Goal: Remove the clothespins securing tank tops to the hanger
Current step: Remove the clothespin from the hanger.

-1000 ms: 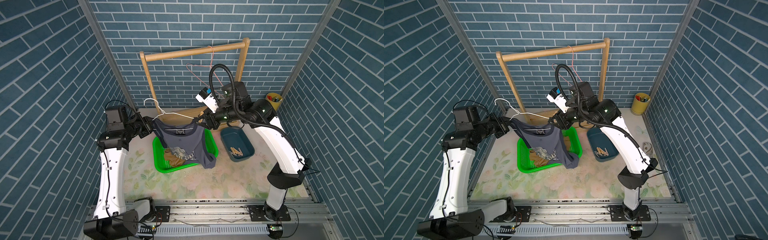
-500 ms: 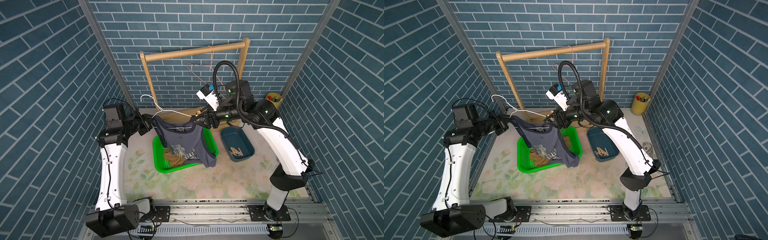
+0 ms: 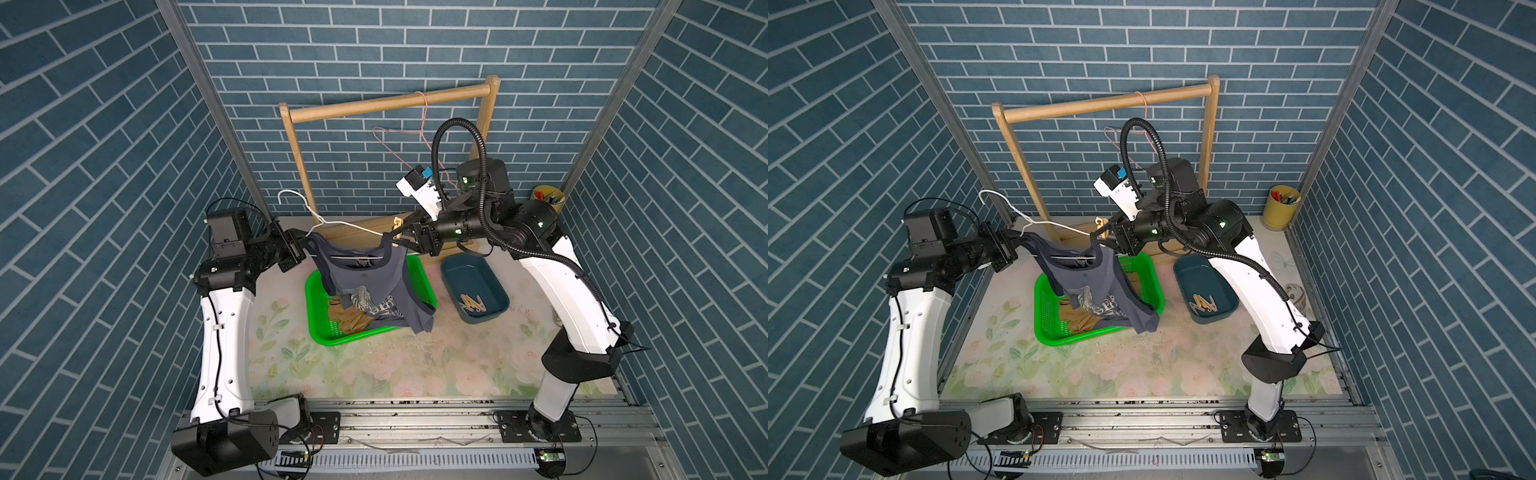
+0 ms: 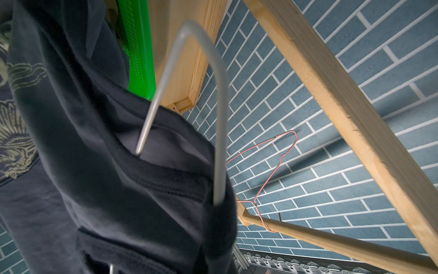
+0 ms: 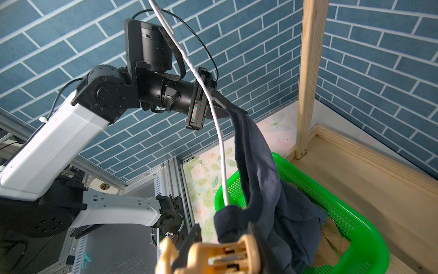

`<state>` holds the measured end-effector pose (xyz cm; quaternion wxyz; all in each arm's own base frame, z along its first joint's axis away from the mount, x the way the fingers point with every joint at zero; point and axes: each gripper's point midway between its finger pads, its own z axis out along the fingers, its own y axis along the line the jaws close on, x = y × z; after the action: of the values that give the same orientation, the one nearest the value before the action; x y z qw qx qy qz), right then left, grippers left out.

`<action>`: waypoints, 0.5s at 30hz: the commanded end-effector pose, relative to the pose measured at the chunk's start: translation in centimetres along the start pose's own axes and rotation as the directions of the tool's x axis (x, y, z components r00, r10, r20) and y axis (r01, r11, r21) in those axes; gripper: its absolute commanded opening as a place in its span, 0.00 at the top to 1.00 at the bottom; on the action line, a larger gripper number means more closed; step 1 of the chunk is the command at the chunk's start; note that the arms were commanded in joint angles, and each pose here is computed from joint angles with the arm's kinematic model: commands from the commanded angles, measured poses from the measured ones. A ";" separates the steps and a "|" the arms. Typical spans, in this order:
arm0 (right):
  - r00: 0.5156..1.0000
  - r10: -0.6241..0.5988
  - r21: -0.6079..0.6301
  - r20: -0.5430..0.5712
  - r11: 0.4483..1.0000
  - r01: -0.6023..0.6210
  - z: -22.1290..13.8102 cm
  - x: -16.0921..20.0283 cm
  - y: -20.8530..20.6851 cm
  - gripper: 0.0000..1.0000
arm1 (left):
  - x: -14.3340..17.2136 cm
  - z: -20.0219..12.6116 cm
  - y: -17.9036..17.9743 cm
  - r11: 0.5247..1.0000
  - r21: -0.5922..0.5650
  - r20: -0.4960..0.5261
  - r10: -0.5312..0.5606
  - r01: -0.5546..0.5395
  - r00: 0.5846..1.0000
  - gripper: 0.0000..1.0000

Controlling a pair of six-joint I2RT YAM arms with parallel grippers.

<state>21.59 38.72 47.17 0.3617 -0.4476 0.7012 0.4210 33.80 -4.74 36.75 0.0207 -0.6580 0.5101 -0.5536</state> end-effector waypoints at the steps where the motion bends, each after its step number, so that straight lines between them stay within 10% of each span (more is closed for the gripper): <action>1: 0.999 -0.022 -0.017 0.026 1.000 0.023 -1.9 -0.6 1.3 0.72 | -0.1 -0.5 0.4 1.000 0.003 0.003 0.005 -0.005 1.000 1.00; 15: 1.000 -0.002 0.104 0.028 0.995 -0.001 -3.5 -0.4 -0.6 0.77 | -1.3 -0.4 0.0 0.994 -0.012 0.071 0.105 -0.105 0.992 1.00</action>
<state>22.03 37.42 47.50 0.3764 -0.4326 0.7130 0.4036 33.64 -3.90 35.86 0.0553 -0.6538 0.5414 -0.5257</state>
